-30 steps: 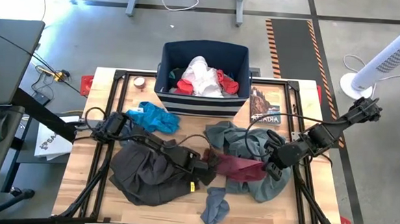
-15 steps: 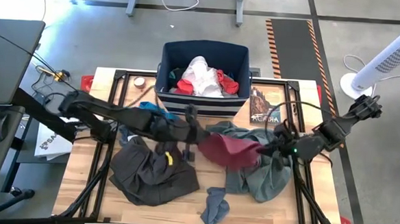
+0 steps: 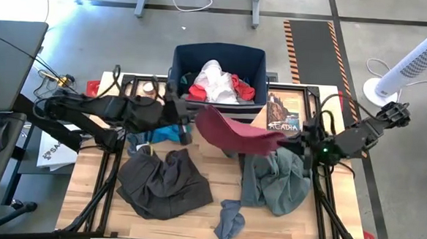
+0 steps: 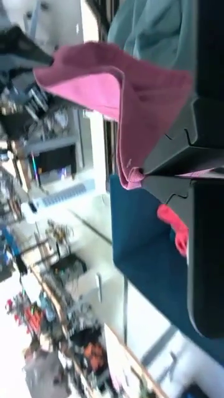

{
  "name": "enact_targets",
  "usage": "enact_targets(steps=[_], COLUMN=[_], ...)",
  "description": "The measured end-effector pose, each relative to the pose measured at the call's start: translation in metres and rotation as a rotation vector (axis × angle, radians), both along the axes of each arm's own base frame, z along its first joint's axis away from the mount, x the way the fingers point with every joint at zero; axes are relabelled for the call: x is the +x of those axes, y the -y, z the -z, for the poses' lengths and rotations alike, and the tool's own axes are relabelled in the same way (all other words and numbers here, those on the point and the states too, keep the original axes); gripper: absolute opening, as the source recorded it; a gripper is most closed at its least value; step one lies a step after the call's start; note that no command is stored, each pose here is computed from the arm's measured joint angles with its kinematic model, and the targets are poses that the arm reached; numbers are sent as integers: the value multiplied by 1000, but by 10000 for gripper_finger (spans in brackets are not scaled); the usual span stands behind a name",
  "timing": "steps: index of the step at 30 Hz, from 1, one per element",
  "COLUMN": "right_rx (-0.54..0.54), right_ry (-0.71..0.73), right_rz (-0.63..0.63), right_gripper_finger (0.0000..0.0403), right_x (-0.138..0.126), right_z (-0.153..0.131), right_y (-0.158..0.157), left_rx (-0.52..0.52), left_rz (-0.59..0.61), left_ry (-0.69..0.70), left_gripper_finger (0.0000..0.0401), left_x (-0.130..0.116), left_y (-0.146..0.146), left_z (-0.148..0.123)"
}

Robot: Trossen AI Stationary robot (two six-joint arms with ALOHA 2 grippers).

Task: Sort clothes
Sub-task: Put the pink skirt into the blue laundry bin

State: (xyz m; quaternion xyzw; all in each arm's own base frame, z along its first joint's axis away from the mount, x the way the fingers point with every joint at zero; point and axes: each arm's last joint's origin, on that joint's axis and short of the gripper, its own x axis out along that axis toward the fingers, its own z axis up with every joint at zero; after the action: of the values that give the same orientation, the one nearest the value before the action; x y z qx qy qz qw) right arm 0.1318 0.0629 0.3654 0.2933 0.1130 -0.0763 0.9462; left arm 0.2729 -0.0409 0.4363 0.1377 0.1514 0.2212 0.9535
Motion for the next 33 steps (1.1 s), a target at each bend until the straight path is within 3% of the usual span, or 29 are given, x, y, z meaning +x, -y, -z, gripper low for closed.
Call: enact_targets(steps=[6,16,28,33], right_rx=[-3,-20,8,73], right_ry=[34,43,64,87], right_rz=[75,143,27,-80], right_gripper_finger=[0,0,0,0], right_x=[-11,-26,-40,-34], right_z=[-4,-6,-9,-13], right_y=[12,27,32,26], left_rx=[34,68,87,59], left_rz=[-102,-163,-246,-195], left_ry=[50,31,-23,-24], left_gripper_finger=[0,0,0,0], left_x=[-22,-41,-54,-52], left_y=[-7,-13,-22,-26], left_z=[-15,-21,-19,-18])
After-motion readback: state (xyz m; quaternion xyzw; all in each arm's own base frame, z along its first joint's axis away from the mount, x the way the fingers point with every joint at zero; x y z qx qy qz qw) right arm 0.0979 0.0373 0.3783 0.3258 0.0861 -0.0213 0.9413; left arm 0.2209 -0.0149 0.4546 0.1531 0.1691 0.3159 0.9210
